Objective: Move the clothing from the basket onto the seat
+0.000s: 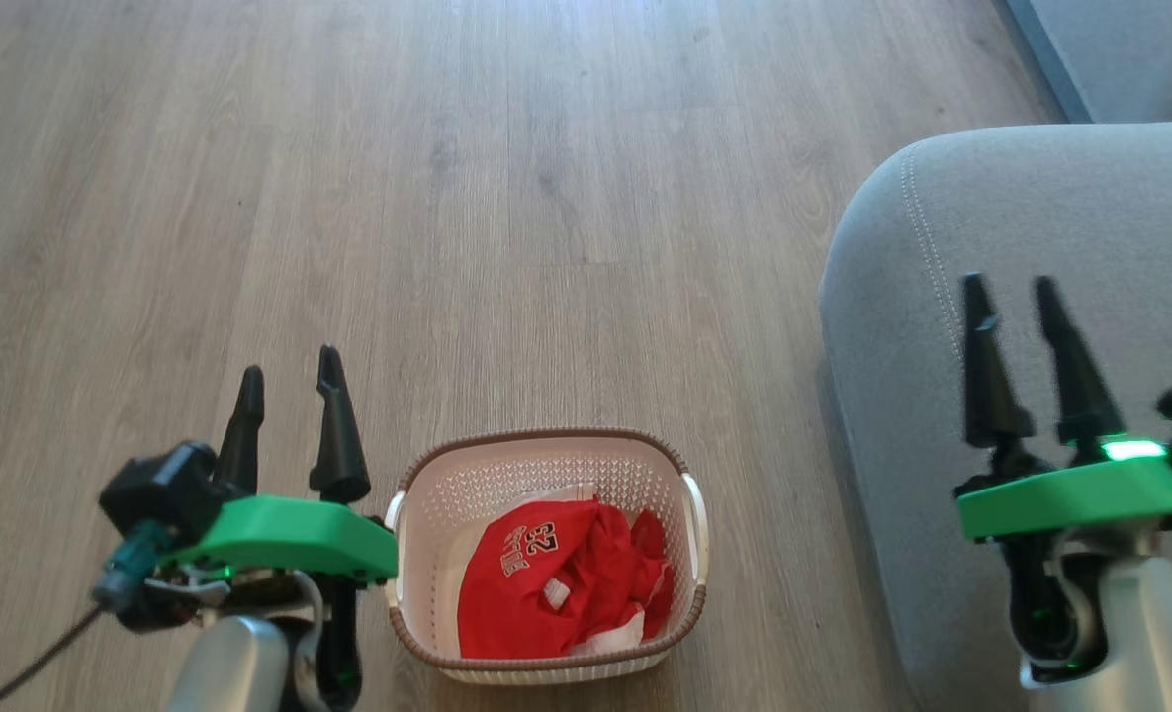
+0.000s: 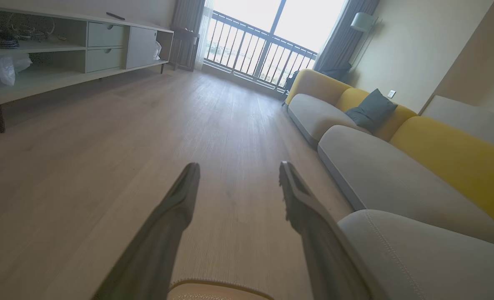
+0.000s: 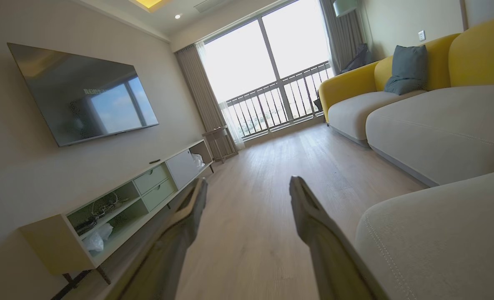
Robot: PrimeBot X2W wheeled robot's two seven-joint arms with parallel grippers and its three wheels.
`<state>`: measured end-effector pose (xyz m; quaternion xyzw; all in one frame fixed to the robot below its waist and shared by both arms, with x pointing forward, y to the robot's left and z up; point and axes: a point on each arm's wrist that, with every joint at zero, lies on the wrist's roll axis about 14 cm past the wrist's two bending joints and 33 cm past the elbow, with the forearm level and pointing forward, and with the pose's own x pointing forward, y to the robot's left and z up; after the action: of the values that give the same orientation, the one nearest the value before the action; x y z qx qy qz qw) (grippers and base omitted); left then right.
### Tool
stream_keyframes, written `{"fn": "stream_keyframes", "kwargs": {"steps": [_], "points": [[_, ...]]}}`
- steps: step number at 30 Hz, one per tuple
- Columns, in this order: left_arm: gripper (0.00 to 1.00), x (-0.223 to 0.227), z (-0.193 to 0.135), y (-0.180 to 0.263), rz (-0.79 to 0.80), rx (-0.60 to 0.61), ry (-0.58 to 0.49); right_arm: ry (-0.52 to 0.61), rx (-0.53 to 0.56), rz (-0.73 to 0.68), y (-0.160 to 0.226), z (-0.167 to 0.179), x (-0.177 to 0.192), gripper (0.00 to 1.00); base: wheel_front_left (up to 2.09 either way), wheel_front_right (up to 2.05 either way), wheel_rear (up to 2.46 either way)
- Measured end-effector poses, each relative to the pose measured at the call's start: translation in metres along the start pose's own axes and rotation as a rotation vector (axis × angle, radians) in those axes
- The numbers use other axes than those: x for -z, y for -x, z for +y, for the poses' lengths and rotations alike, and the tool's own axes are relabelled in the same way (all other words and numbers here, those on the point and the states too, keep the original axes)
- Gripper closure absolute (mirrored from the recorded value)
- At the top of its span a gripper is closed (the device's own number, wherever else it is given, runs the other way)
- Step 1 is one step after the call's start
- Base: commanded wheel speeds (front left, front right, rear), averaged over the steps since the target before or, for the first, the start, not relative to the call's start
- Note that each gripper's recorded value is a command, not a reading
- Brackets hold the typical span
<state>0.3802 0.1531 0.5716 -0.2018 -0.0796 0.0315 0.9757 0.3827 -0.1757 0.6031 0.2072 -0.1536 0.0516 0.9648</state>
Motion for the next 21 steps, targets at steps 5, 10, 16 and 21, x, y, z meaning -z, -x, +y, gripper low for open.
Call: {"fn": "stream_keyframes", "kwargs": {"steps": [5,10,16,21], "points": [[0.0,0.006,-0.005,0.005,0.0,-0.001,-0.12,0.053,0.001,-0.027,0.0,-0.002,-0.007,0.0,0.0,0.0,0.0],[0.0,0.009,-0.015,0.012,-0.021,0.027,-0.246,0.125,-0.024,-0.044,0.002,0.005,-0.012,0.0,0.0,0.0,0.0],[0.0,0.019,-0.027,0.021,-0.033,0.079,-0.386,0.198,-0.022,-0.054,0.006,0.003,-0.015,0.0,0.0,0.0,0.0],[0.0,0.019,-0.034,0.024,-0.054,0.082,-0.411,0.258,-0.021,-0.056,0.007,0.001,-0.015,0.0,0.0,0.0,0.0]]}}
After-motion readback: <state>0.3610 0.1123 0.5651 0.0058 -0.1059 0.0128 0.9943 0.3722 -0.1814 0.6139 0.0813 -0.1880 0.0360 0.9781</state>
